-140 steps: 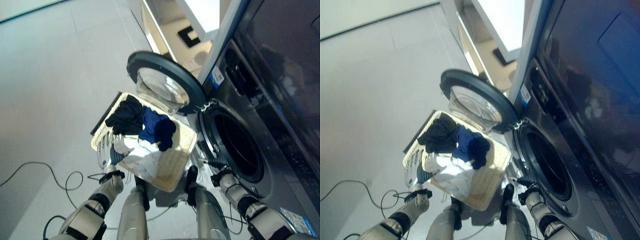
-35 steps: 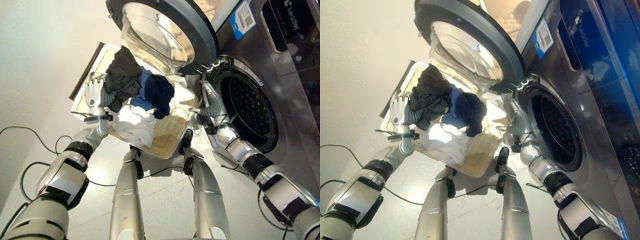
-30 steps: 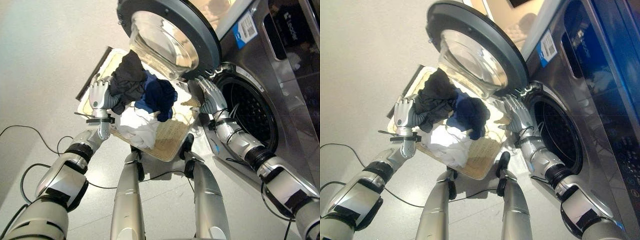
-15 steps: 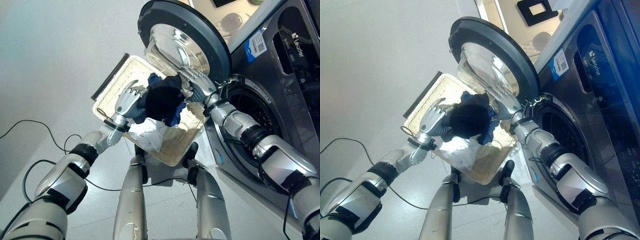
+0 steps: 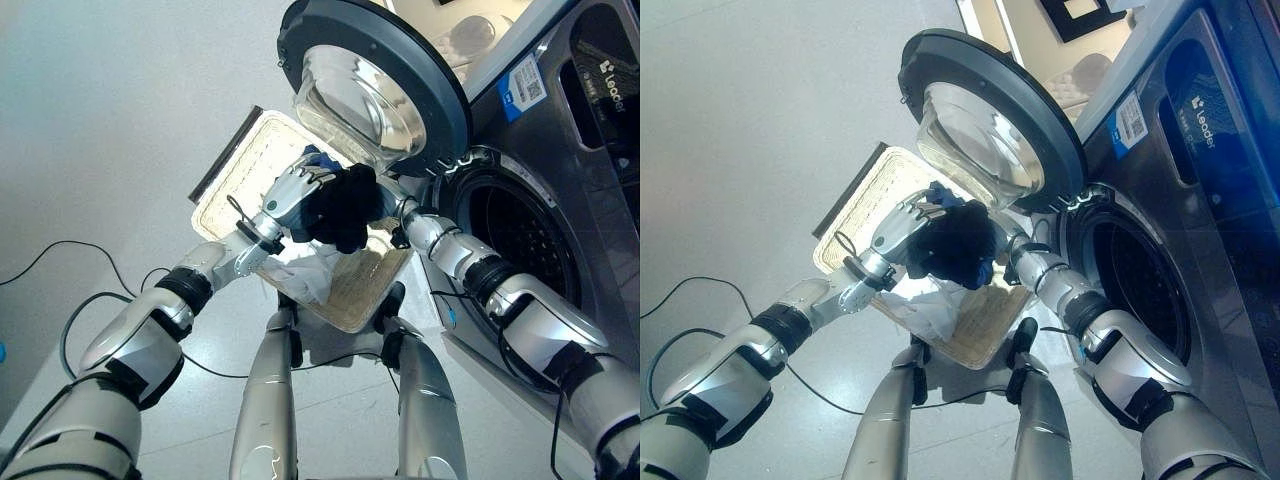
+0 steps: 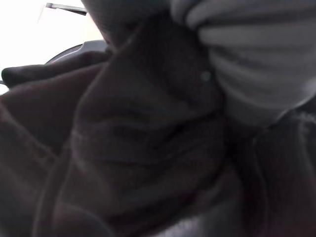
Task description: Put the clothes into the washing machine.
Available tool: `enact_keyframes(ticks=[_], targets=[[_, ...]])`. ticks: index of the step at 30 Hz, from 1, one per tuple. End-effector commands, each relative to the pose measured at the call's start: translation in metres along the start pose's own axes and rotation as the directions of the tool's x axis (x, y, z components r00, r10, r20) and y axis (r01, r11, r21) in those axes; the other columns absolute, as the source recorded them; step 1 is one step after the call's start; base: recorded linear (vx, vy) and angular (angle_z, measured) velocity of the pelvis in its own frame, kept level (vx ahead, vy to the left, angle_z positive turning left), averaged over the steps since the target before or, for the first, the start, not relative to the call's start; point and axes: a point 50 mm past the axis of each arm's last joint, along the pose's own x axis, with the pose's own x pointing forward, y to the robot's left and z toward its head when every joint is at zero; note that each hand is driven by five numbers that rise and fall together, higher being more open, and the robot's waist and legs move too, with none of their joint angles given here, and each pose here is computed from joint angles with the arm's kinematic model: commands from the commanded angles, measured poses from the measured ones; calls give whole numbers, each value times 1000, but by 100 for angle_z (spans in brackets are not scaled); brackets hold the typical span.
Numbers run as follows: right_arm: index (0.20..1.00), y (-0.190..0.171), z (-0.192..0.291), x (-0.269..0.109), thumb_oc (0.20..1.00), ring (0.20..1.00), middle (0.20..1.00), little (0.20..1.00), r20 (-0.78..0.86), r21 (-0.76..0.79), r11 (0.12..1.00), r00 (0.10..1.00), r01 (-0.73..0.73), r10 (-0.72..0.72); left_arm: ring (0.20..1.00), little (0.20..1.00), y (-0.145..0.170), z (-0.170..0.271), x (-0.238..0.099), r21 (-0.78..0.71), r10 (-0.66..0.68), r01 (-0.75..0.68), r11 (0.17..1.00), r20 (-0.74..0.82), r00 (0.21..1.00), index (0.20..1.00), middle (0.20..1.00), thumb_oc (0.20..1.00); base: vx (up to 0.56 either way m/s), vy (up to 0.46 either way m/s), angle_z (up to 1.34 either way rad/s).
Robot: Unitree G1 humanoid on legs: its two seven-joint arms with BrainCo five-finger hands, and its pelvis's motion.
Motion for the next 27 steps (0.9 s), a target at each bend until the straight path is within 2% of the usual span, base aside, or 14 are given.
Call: enact_keyframes(ticks=[1, 6, 13, 16, 17, 18, 19, 20, 27], targets=[[1000, -15, 27, 9, 1000, 1000, 1000, 1000, 121, 36, 999, 993, 2, -6, 200, 200, 20, 38, 46, -109, 198, -185, 977, 124, 972, 200, 200, 200, 0, 0, 0], [1000, -7, 30, 8, 1000, 1000, 1000, 1000, 140, 98, 995, 990, -34, 20, 200, 200, 22, 33, 51, -67, 194, -187, 980, 108, 975, 200, 200, 200, 0, 0, 0], [1000, -15, 31, 5, 1000, 1000, 1000, 1000, 158, 290, 955, 981, 58, -108, 200, 200, 17, 25, 52, -9, 112, -112, 994, 96, 989, 200, 200, 200, 0, 0, 0], [821, -22, 35, 2, 821, 821, 821, 821, 182, 429, 900, 968, 81, -174, 200, 200, 15, 21, 50, -9, 98, -97, 995, 73, 993, 200, 200, 200, 1, 9, -3], [715, -24, 36, 1, 715, 715, 715, 715, 198, 501, 862, 960, 74, -197, 200, 200, 12, 20, 47, -13, 92, -91, 996, 64, 994, 200, 200, 200, -1, 18, -5], [561, -26, 38, 0, 561, 561, 561, 561, 207, 532, 844, 956, 66, -206, 200, 200, 13, 20, 47, -10, 92, -91, 996, 64, 994, 200, 200, 200, 4, 21, -4], [269, -29, 41, -2, 269, 269, 269, 269, 225, 598, 800, 946, 57, -235, 200, 200, 10, 19, 43, -11, 87, -87, 996, 60, 994, 200, 200, 200, -10, 21, -4], [200, -33, 42, -5, 200, 200, 200, 200, 244, 667, 744, 934, 35, -262, 200, 200, 9, 19, 41, -9, 91, -90, 996, 61, 994, 200, 200, 200, 5, 18, -4], [200, -36, 45, -16, 200, 200, 200, 200, 280, 861, 505, 879, -52, -386, 200, 200, 4, 17, 31, -13, 102, -102, 995, 48, 994, 200, 200, 200, -2, 26, -8]])
